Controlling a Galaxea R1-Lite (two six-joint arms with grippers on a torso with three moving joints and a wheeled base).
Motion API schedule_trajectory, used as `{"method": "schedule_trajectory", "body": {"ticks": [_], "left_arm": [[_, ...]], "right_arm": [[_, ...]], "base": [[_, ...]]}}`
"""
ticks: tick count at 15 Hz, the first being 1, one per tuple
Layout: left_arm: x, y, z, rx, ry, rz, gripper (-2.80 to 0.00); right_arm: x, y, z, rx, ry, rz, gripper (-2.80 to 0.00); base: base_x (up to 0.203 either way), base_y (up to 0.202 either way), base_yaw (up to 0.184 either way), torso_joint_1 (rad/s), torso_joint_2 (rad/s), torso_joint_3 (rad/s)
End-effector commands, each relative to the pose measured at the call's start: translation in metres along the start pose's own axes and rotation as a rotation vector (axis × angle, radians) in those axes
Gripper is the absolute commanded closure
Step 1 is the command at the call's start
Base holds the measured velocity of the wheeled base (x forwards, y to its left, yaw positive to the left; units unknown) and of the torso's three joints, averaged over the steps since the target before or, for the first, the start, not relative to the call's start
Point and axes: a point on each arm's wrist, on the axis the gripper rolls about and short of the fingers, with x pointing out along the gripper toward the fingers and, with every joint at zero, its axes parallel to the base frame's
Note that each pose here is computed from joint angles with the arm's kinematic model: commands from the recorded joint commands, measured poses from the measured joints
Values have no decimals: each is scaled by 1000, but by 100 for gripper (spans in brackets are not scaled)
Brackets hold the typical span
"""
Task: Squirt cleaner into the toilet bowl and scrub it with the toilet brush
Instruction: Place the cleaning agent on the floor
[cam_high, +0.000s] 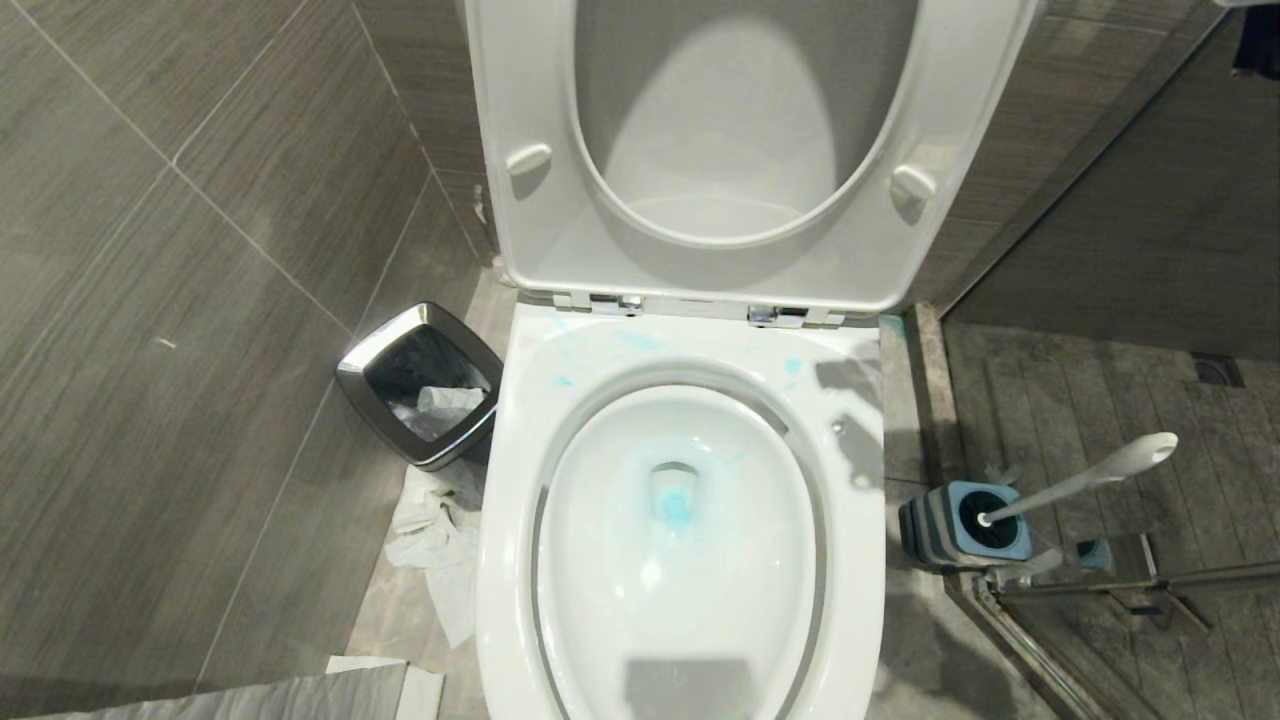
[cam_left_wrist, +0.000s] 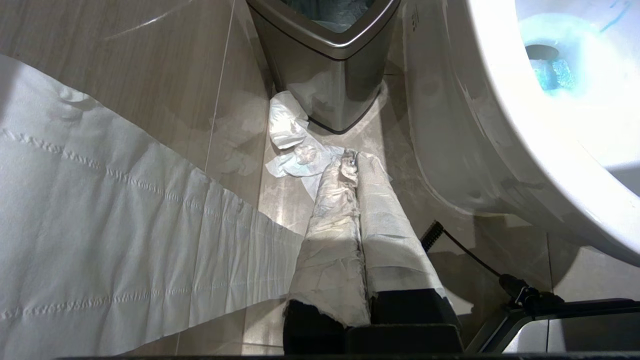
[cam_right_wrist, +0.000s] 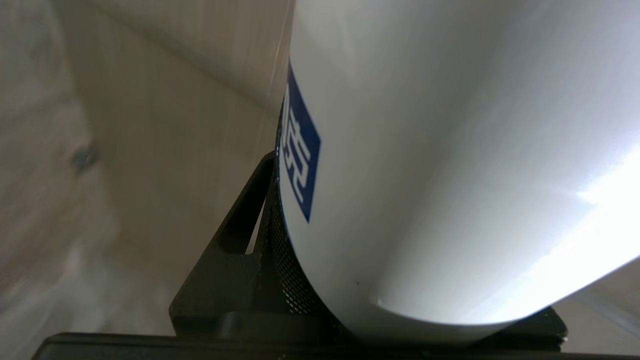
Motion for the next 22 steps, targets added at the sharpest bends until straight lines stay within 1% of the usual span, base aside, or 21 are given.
{"method": "schedule_trajectory", "body": {"ticks": [1, 3, 5, 6, 8, 9, 10, 12, 14, 15, 16, 18, 20, 22], "left_arm": [[0, 0, 0, 1, 3, 0, 0], [0, 0, 0, 1, 2, 0, 0], [0, 0, 0, 0, 3, 0, 0], [0, 0, 0, 1, 2, 0, 0], [0, 0, 0, 1, 3, 0, 0], [0, 0, 0, 1, 1, 0, 0], [0, 0, 0, 0, 3, 0, 0], [0, 0, 0, 1, 3, 0, 0], [0, 0, 0, 1, 3, 0, 0], [0, 0, 0, 1, 3, 0, 0], [0, 0, 0, 1, 3, 0, 0], [0, 0, 0, 1, 3, 0, 0], [0, 0, 0, 1, 3, 0, 0], [0, 0, 0, 1, 3, 0, 0]], "right_arm": [[4, 3, -1, 62, -47, 0, 0], [13, 12, 0, 337, -87, 46, 0], [23, 20, -8, 608, -129, 120, 0], [26, 21, -18, 741, -110, 149, 0], [30, 18, -41, 1018, -52, 164, 0], [31, 17, -53, 1133, -31, 162, 0], [30, 17, -61, 1225, -30, 172, 0], [34, 20, -71, 1352, -89, 253, 0], [46, 25, -78, 1485, -176, 380, 0], [56, 30, -79, 1560, -168, 429, 0], [67, 36, -76, 1592, -138, 455, 0], [73, 44, -75, 1596, -55, 439, 0], [75, 49, -74, 1588, -30, 447, 0], [74, 51, -74, 1584, -24, 452, 0]], "base": [[0, 0, 0, 0, 0, 0], [0, 0, 0, 0, 0, 0], [0, 0, 0, 0, 0, 0], [0, 0, 0, 0, 0, 0], [0, 0, 0, 0, 0, 0], [0, 0, 0, 0, 0, 0], [0, 0, 0, 0, 0, 0], [0, 0, 0, 0, 0, 0], [0, 0, 0, 0, 0, 0], [0, 0, 0, 0, 0, 0], [0, 0, 0, 0, 0, 0], [0, 0, 0, 0, 0, 0], [0, 0, 0, 0, 0, 0], [0, 0, 0, 0, 0, 0]]}}
